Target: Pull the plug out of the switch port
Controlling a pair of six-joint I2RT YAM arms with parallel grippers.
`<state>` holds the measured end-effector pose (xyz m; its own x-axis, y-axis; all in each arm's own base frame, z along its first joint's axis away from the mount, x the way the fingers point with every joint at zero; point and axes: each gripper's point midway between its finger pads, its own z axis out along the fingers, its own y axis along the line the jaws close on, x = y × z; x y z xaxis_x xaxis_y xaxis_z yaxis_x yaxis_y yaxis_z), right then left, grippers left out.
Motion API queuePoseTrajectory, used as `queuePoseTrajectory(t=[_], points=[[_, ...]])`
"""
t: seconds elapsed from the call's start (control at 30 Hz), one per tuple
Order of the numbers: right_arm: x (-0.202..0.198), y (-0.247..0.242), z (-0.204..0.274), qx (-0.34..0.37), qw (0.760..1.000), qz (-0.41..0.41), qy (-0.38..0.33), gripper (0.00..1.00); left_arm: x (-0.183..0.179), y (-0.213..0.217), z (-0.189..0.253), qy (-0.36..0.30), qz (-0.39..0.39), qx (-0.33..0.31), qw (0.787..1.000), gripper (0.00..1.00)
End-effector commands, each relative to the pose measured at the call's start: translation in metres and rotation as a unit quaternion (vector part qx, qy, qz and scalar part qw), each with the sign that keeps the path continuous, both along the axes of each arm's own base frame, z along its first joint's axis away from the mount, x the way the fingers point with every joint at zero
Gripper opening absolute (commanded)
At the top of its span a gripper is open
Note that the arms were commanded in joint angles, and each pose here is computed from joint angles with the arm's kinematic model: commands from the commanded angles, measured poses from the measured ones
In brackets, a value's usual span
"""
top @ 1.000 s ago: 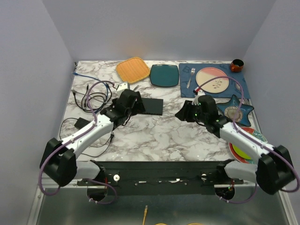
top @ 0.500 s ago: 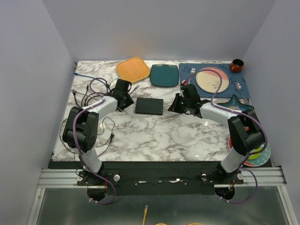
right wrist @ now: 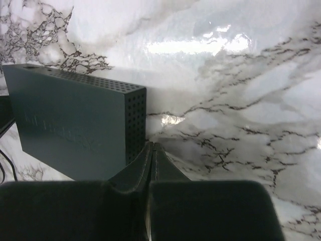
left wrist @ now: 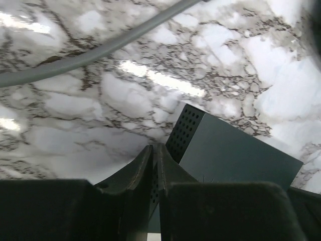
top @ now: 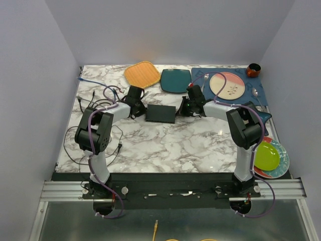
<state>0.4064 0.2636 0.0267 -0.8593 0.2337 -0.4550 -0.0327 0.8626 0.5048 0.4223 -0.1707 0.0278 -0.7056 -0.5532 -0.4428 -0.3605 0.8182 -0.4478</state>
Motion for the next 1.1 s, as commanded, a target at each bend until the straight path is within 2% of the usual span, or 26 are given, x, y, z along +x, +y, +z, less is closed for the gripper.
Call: queuePoseTrajectory(t=[0.0, 0.2, 0.5, 0.63, 0.73, 0.77, 0.8, 0.87, 0.9, 0.93, 0.97, 1.0, 1.07], points=[[-0.002, 0.006, -0.003, 0.013, 1.000, 0.006, 0.012, 0.06, -0.020, -0.037, -0.013, 0.021, -0.050, -0.008, 0.999, 0.21], [-0.035, -0.008, -0.005, 0.015, 1.000, 0.011, 0.017, 0.06, -0.045, -0.057, 0.001, 0.004, -0.087, -0.004, 0.996, 0.21], [-0.094, -0.027, -0.006, 0.019, 0.999, 0.022, 0.015, 0.07, -0.091, -0.053, 0.014, -0.005, -0.104, -0.012, 0.994, 0.21], [-0.105, -0.031, 0.001, 0.027, 0.999, 0.016, 0.009, 0.07, -0.106, -0.040, 0.016, -0.009, -0.089, -0.004, 0.996, 0.22], [-0.091, -0.037, 0.025, 0.008, 1.000, 0.007, -0.029, 0.10, -0.098, -0.025, 0.036, -0.033, -0.068, 0.023, 0.997, 0.35], [-0.089, -0.040, 0.032, 0.000, 0.999, 0.005, -0.035, 0.12, -0.098, -0.014, 0.039, -0.026, -0.059, 0.038, 0.997, 0.51], [-0.081, -0.039, 0.056, 0.005, 0.998, 0.002, -0.065, 0.18, -0.096, -0.007, 0.052, -0.038, -0.052, 0.050, 0.997, 0.59], [-0.079, -0.049, 0.074, -0.014, 0.996, -0.005, -0.088, 0.25, -0.089, 0.012, 0.074, -0.057, -0.025, 0.084, 0.995, 0.73], [-0.077, -0.051, 0.088, -0.013, 0.994, -0.007, -0.107, 0.33, -0.087, 0.019, 0.095, -0.081, -0.017, 0.086, 0.993, 0.77], [-0.077, -0.055, 0.112, -0.013, 0.989, -0.004, -0.144, 0.37, -0.085, 0.023, 0.109, -0.099, -0.015, 0.093, 0.991, 0.82], [-0.078, -0.057, 0.126, -0.009, 0.986, -0.004, -0.166, 0.41, -0.086, 0.029, 0.119, -0.111, -0.010, 0.102, 0.988, 0.96], [-0.080, -0.058, 0.137, -0.007, 0.983, -0.002, -0.182, 0.49, -0.088, 0.035, 0.136, -0.134, -0.001, 0.103, 0.986, 0.99], [-0.084, -0.060, 0.162, -0.006, 0.974, 0.010, -0.225, 0.56, -0.091, 0.040, 0.148, -0.155, 0.002, 0.104, 0.983, 0.99]])
